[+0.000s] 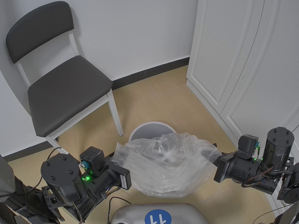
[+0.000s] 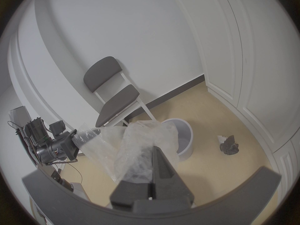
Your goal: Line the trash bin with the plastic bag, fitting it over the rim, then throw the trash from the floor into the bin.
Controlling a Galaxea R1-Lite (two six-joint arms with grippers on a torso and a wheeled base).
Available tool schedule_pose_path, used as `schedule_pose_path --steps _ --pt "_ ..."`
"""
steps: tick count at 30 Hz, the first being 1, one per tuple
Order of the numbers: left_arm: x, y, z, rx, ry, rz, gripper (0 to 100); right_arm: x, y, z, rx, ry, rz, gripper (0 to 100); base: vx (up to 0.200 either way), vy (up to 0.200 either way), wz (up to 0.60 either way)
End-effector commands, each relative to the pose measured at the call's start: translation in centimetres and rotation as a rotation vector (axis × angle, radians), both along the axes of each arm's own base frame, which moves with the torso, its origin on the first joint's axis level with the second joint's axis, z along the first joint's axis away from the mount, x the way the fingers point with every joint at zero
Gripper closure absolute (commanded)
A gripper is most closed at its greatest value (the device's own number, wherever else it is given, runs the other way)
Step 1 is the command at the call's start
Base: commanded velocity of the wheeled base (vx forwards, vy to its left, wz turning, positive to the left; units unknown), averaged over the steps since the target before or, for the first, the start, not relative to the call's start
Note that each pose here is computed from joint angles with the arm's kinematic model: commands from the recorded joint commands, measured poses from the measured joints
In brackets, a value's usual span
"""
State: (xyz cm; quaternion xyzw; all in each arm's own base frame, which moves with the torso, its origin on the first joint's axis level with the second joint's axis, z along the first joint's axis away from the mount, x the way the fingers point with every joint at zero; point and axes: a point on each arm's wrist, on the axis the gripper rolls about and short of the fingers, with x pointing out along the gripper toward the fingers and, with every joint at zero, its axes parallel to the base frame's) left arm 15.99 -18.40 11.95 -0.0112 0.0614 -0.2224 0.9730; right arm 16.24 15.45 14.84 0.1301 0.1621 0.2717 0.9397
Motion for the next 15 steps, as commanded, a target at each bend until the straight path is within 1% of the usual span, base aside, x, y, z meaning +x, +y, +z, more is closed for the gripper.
schedule_pose_path --steps 1,2,3,4,7,12,15 --pt "-0.1 -0.2 0.6 -0.010 -0.021 -0.011 100 -0.5 -0.4 0.3 0.010 -0.012 0.004 100 0.000 0.000 0.00" --pt "-0.1 -0.4 0.9 -0.020 -0.029 -0.026 100 -0.6 -0.5 0.7 0.013 -0.032 0.007 100 0.000 0.000 0.00" --pt "0.0 -0.6 1.0 -0.027 -0.033 -0.044 100 -0.6 -0.5 0.7 0.013 -0.032 0.007 100 0.000 0.000 0.00" --pt "0.1 -0.7 1.1 -0.029 -0.036 -0.058 100 -0.9 -0.7 0.9 -0.001 -0.051 0.015 100 0.000 0.000 0.00" --pt "0.5 -1.2 1.4 -0.038 -0.043 -0.084 100 -1.0 -0.6 0.7 -0.014 -0.051 0.025 100 0.000 0.000 0.00" --pt "0.9 -1.8 1.4 -0.039 -0.049 -0.096 100 -0.7 -0.4 0.6 -0.019 -0.047 0.019 100 0.000 0.000 0.00" --pt "1.4 -2.1 1.9 -0.051 -0.063 -0.106 100 -1.0 -0.6 0.8 -0.015 -0.057 0.017 100 0.000 0.000 0.00"
